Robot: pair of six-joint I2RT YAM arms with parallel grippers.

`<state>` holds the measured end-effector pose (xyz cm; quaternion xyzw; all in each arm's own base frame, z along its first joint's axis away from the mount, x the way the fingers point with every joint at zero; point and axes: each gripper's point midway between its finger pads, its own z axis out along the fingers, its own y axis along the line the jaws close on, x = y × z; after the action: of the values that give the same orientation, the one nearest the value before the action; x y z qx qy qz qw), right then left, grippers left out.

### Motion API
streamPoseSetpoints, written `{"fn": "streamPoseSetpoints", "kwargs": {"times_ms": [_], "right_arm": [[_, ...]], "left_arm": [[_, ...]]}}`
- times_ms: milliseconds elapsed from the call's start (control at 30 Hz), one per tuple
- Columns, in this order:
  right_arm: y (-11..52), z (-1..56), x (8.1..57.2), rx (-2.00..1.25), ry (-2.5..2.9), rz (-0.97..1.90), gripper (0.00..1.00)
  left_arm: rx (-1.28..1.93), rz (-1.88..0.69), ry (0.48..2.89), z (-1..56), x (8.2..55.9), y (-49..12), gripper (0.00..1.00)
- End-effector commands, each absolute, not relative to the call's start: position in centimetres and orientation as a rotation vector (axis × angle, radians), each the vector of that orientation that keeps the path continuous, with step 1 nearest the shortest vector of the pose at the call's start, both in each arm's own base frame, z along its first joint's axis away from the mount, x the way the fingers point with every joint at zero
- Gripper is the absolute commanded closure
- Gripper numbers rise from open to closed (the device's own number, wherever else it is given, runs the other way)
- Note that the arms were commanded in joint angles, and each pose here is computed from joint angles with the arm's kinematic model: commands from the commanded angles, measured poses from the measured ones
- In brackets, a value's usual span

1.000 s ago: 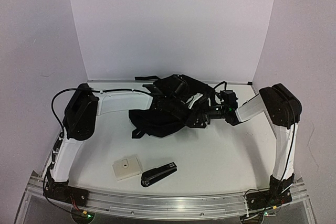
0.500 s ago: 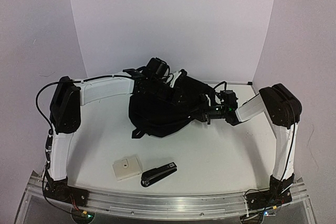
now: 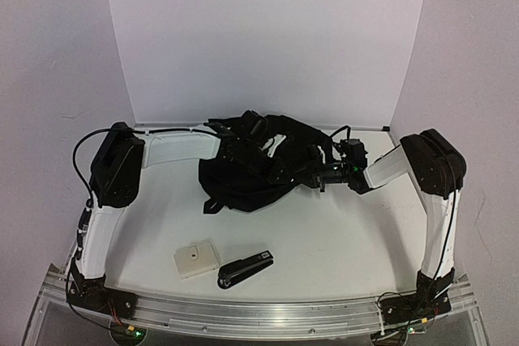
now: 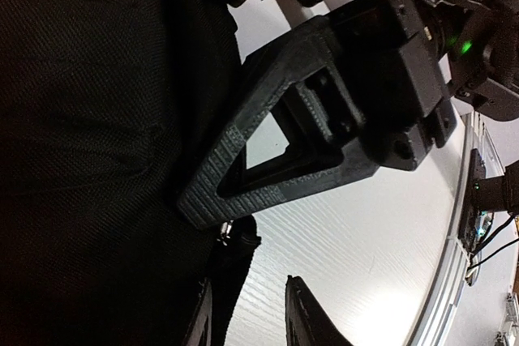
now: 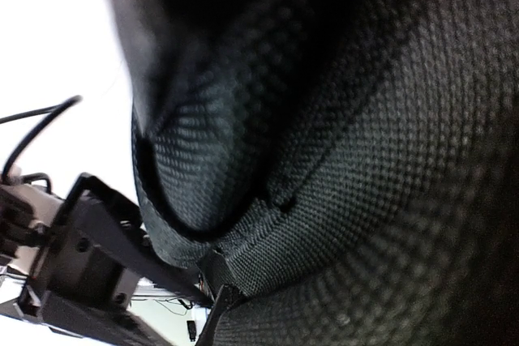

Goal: Pack the student bag
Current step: Zip the student bag at the center of the board.

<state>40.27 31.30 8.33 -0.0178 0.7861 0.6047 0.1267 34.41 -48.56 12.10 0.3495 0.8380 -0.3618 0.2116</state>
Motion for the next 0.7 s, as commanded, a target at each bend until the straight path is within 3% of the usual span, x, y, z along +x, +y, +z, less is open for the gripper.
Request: {"fn": "streamPoseSetpoints", "kwargs": {"times_ms": [0,467,667], "right_arm": [[32.2,9.6,39.7,-0.116,2.244,1.819,1.00],[32.2,9.5,39.7,-0.107,2.242,1.816,1.00],[32.2,9.6,39.7,-0.113,2.238,1.817,1.00]], "left_arm": [[0.991,-1.008,2.279,12.7,35.3,-49.5,0.68],[0.945,-1.002,2.265,13.2,36.9,-50.6,0.65],[0.885,-0.949,2.301,12.8,37.9,-50.0,0.77]]}}
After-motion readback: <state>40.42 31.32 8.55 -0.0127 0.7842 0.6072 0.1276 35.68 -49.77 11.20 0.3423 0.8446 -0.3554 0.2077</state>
